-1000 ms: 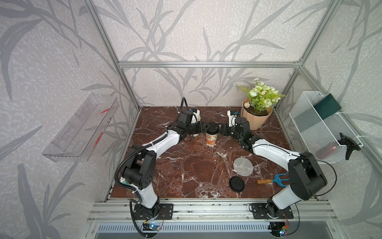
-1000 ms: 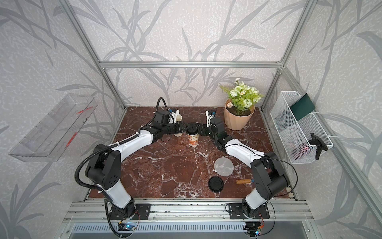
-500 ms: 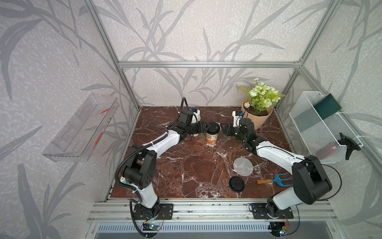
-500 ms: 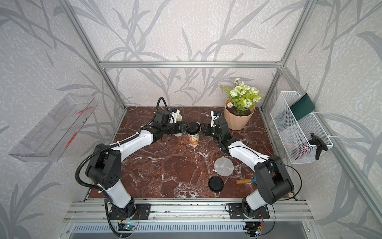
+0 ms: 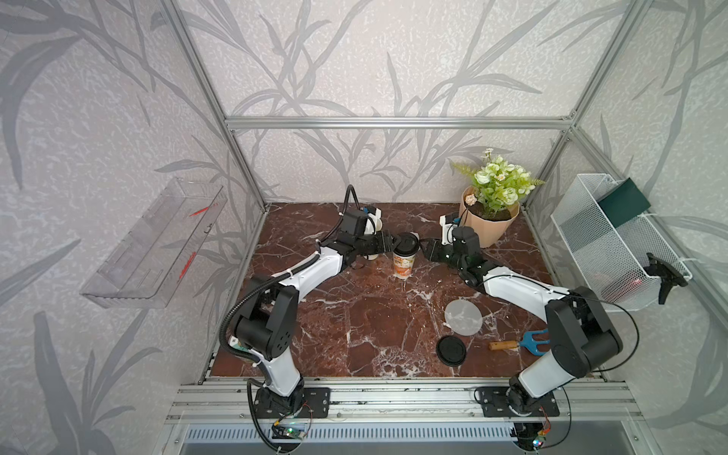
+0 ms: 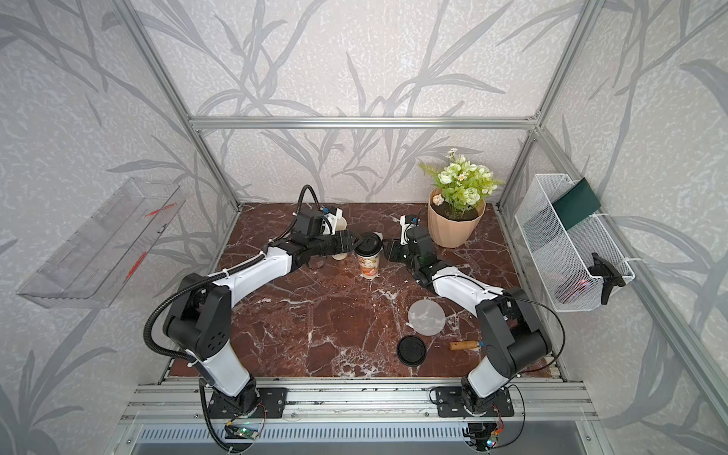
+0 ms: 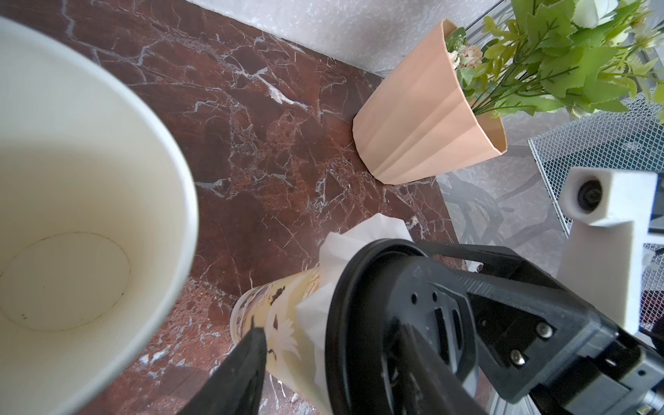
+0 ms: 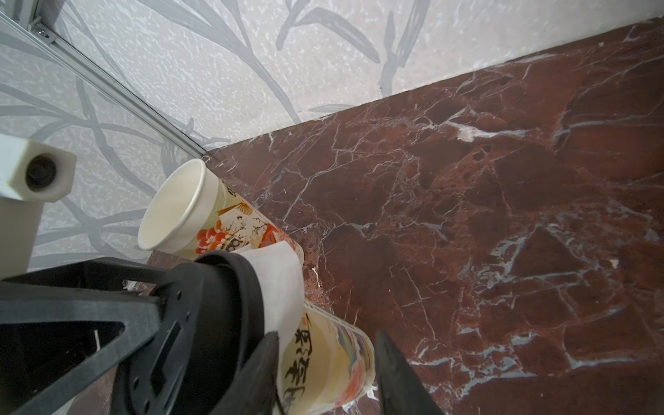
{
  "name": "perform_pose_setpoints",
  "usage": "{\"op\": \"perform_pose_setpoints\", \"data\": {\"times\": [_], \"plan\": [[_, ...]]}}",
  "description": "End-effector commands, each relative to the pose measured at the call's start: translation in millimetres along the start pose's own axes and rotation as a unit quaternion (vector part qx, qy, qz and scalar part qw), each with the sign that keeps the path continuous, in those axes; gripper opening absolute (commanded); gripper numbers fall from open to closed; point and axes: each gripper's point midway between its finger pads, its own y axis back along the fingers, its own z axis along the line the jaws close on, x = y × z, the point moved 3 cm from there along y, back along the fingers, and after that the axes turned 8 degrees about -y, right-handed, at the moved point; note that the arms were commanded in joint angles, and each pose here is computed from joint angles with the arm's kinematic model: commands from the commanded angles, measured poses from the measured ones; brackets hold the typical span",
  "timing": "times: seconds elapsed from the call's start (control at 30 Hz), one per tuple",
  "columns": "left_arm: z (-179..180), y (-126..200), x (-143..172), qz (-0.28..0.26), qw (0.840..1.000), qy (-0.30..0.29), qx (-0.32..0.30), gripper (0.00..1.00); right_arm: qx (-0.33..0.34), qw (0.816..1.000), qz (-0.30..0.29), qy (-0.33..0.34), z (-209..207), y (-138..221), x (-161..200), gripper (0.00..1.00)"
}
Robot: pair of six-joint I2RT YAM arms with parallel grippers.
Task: Put the leak-proof paper on the milk tea cups
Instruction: Secure the cup lid on the cup.
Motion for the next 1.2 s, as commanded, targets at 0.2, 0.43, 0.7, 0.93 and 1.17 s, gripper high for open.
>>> {"op": "perform_pose_setpoints", "data": {"times": [0.2,0.43,0.7,0.93,1.17], "plan": [[49,-13,77,0.133,0.987,0.042,-0.084,0.59,0.001,0.998,-0.052,0.029,21,20,-35,0.45],[50,-14,78,0.134,0.987,0.042,-0.084,0.59,-0.003,0.999,-0.036,0.032,24,8,-26,0.45],[50,-13,77,0.135,0.986,0.04,-0.085,0.59,-0.006,0.999,-0.012,0.034,21,-8,-6,0.45],[50,-15,78,0.136,0.986,0.042,-0.082,0.59,0.047,0.995,0.03,0.089,7,-15,35,0.44],[54,-19,87,0.142,0.985,0.048,-0.081,0.59,0.151,0.972,0.1,0.152,-34,-9,105,0.44]]}}
